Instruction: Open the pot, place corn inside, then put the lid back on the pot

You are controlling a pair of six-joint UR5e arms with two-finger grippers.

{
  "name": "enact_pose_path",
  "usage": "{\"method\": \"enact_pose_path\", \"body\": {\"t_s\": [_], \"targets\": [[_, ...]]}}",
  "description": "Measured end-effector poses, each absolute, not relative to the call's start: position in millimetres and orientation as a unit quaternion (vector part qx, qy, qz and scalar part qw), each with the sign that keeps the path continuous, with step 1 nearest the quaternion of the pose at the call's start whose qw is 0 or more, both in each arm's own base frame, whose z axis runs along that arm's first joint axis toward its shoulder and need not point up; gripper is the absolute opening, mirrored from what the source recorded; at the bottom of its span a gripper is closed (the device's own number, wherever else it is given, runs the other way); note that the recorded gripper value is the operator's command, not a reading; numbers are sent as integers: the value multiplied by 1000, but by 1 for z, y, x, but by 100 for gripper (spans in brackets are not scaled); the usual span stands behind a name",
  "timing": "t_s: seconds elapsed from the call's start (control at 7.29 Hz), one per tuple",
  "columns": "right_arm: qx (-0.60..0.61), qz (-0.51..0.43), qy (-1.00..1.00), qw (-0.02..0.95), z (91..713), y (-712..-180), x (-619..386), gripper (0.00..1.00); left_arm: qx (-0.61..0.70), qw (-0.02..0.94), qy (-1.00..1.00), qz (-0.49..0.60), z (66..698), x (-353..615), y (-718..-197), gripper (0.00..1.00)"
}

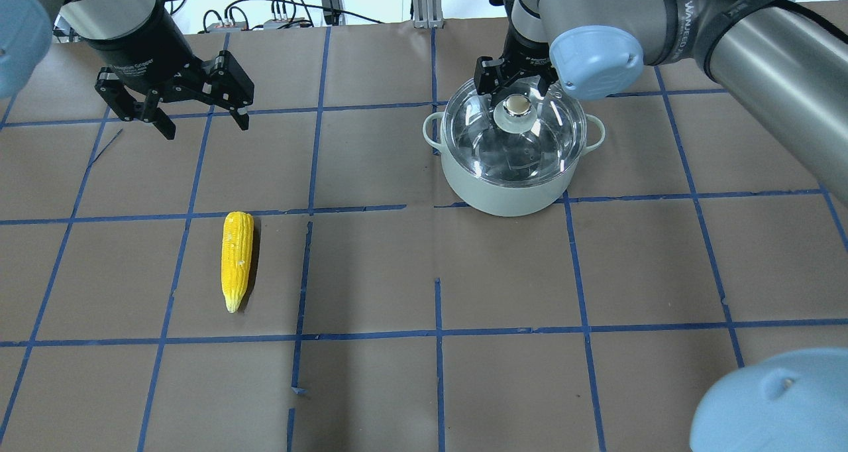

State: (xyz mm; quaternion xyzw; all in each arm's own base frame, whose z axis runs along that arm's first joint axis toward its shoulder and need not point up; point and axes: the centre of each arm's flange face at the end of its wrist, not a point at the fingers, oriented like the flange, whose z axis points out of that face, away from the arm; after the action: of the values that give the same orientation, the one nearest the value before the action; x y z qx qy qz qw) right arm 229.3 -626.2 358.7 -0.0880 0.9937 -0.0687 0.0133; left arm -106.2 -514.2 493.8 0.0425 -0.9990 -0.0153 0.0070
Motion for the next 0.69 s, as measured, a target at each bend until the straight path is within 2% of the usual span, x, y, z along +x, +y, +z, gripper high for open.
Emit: {"method": "enact_pose_path", "body": {"t_s": [0.27,0.41,0.55,0.69], "targets": [[-89,-60,994,13,351,-626,230,84,41,7,-999,-17,492,-106,-515,100],[-89,-56,994,13,348,-625,230,75,40,7,-999,-17,492,-106,-515,100],[-89,-54,995,12,347,-625,230,59,38,6,-999,-17,492,-105,-515,100],[-89,-47,995,10,347,-624,229,51,37,6,-999,-16,492,-105,-515,100]]}}
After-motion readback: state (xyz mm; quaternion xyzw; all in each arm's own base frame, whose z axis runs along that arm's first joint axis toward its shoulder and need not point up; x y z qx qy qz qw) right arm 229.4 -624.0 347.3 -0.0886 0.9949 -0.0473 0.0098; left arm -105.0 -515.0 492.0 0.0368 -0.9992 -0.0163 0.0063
